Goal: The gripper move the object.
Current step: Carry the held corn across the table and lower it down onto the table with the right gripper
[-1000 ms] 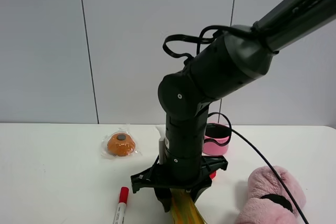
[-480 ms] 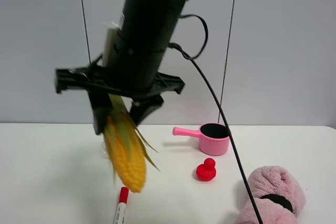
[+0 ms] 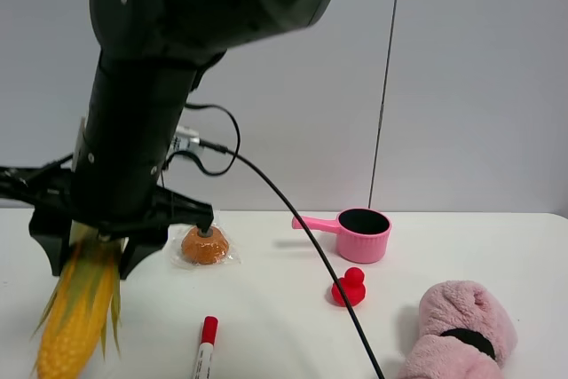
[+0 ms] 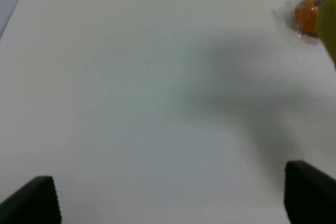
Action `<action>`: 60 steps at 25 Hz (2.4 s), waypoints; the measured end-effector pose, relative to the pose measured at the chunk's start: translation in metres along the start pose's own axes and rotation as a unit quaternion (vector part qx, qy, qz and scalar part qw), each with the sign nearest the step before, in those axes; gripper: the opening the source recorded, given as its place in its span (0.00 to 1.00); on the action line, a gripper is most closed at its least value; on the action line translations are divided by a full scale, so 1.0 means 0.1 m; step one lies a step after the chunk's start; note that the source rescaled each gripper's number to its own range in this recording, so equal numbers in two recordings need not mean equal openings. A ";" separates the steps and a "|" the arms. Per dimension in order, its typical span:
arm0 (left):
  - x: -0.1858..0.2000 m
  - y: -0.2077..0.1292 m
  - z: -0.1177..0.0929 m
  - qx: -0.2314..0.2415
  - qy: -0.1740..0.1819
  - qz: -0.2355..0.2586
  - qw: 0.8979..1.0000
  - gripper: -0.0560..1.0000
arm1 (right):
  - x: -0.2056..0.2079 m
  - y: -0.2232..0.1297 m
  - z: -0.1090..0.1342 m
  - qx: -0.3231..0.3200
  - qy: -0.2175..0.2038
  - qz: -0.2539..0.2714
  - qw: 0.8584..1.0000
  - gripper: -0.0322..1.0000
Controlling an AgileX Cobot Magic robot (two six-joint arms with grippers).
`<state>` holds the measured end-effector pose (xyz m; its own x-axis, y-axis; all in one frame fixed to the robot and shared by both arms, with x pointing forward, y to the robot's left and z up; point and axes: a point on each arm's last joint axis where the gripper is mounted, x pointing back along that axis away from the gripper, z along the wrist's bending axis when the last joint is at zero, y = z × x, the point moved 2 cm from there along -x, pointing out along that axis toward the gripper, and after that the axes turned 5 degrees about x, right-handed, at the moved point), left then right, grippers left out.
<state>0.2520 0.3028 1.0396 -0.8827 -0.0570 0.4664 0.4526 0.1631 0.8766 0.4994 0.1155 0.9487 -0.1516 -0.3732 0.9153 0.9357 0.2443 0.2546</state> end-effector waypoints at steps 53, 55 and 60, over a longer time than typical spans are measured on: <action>0.00 0.00 0.00 0.000 0.000 0.000 1.000 1.00 | -0.80 -0.10 -0.30 -0.037 -0.097 0.007 0.995 0.04; 0.00 0.00 0.00 0.000 0.000 0.000 1.000 1.00 | -0.80 -0.11 -0.30 -0.041 -0.095 0.010 0.995 0.04; 0.00 0.00 0.00 0.000 0.000 0.000 1.000 1.00 | -0.80 -0.12 -0.29 -0.045 -0.092 0.013 0.995 0.16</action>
<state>0.2520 0.3028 1.0396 -0.8827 -0.0570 0.4664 0.4528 0.1622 0.8768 0.5097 0.1164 0.8636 -0.1751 -0.1961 0.9648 0.9635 0.1672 0.2089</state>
